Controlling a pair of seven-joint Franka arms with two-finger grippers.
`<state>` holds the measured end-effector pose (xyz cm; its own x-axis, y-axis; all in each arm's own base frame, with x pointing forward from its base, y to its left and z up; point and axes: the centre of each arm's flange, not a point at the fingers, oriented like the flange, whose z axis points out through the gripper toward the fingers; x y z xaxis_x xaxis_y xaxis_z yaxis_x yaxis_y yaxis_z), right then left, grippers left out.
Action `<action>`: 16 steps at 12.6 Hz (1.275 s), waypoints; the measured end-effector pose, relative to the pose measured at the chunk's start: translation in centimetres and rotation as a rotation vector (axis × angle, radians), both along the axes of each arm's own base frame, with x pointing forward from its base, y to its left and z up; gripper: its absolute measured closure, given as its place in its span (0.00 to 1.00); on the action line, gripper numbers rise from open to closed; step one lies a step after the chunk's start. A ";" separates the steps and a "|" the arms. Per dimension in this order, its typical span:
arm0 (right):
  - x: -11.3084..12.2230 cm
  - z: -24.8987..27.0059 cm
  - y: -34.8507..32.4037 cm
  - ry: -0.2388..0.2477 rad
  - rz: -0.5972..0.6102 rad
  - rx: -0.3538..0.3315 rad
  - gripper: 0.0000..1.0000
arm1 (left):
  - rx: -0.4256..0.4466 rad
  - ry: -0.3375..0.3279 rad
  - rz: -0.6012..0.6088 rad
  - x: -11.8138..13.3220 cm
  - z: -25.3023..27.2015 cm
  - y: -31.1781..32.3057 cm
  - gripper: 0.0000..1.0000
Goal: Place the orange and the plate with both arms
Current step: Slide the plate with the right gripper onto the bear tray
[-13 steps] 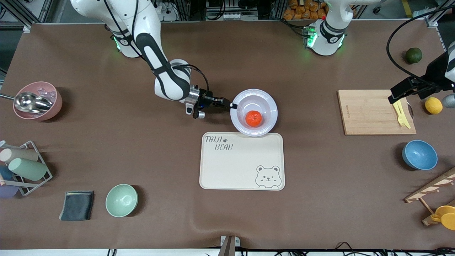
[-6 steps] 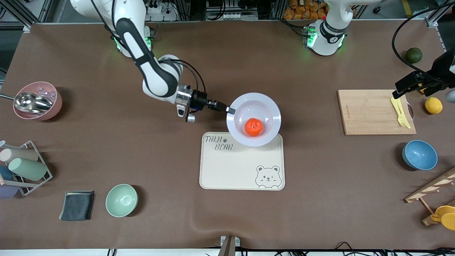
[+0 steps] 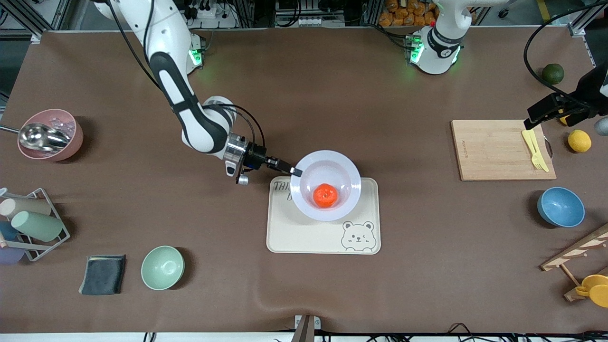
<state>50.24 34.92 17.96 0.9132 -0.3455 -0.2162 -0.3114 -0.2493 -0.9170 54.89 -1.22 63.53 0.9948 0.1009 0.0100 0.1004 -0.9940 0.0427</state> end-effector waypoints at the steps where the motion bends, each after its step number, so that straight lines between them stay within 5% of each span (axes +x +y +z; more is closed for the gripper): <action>1: 0.3 -1.4 0.1 -0.001 -0.001 -0.022 0.95 | 0.000 0.000 -0.008 0.0 0.0 -0.4 0.00; 4: 1.6 -3.1 1.3 -0.013 -0.019 -0.081 0.95 | 0.004 -0.018 -0.018 0.0 0.8 -1.1 0.00; 14: 3.2 -4.9 2.6 -0.042 -0.019 -0.094 0.95 | 0.013 -0.028 -0.033 0.3 1.2 -1.8 0.00; 16: 3.1 -5.5 2.4 -0.037 -0.018 -0.107 0.89 | 0.013 -0.029 -0.032 0.3 1.3 -1.8 0.00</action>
<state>53.36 37.28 12.49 0.9133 -0.3813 -0.1433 -0.2831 -0.3412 -0.8963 55.18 -3.00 64.79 0.9968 0.0687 0.0398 0.0674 -0.9972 0.0320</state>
